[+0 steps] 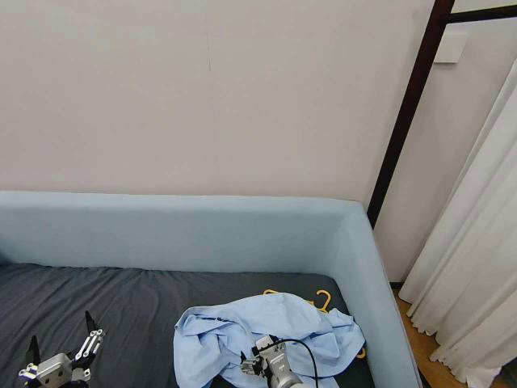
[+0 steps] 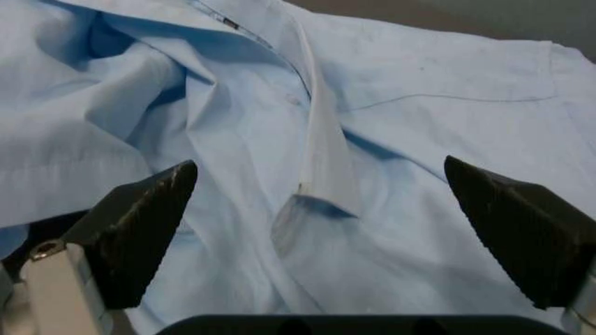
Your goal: Pick up the clothes from the sofa and hang them on the clothes hanger.
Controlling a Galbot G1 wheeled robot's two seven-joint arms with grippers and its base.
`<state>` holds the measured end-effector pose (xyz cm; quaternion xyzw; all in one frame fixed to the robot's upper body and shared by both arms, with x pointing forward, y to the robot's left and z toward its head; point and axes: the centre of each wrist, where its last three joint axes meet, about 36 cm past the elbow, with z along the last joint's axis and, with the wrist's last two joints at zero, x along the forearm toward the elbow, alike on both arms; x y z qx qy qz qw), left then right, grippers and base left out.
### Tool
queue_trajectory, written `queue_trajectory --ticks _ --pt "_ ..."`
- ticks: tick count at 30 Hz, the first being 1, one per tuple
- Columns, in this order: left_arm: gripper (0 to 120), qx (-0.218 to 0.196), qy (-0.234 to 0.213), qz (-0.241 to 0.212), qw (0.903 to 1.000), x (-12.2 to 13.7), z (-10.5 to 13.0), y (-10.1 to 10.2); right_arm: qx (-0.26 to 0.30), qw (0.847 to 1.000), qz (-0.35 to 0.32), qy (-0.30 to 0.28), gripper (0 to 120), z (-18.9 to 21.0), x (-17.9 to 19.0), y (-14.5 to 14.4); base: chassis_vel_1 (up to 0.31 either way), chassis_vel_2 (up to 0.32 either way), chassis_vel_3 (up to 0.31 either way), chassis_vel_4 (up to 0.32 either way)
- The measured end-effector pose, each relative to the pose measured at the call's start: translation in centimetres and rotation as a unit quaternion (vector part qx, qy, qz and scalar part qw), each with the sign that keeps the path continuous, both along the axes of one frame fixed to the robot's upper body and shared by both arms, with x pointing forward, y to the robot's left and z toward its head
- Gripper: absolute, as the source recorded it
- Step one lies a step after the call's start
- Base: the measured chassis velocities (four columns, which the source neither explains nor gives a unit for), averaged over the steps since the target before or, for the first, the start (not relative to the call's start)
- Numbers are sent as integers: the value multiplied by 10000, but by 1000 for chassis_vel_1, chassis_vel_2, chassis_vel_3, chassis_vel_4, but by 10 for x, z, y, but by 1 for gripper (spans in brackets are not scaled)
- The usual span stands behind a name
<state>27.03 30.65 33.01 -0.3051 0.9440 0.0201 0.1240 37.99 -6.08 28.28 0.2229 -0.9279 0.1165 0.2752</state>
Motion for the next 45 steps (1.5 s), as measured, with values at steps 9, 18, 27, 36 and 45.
queue_trajectory --ticks 9,18,27,36,45 --pt "100 63 -6 68 10000 -2 1 7 -401 9986 -342 49 77 -24 22 9 0 0 0 0" --pt "100 17 -26 47 10000 0 0 4 -528 9974 -355 323 43 -26 -2 15 0 0 0 0" --pt "100 3 -10 39 10000 0 -2 2 -594 9970 -380 319 22 -28 -5 11 0 0 0 0" --pt "100 27 -17 76 10000 -1 -1 5 -569 9971 -376 331 1 -27 -6 11 0 0 0 0" --pt "100 16 8 80 10000 -2 -4 5 -261 9989 -301 255 0 -10 -8 0 0 0 0 0"
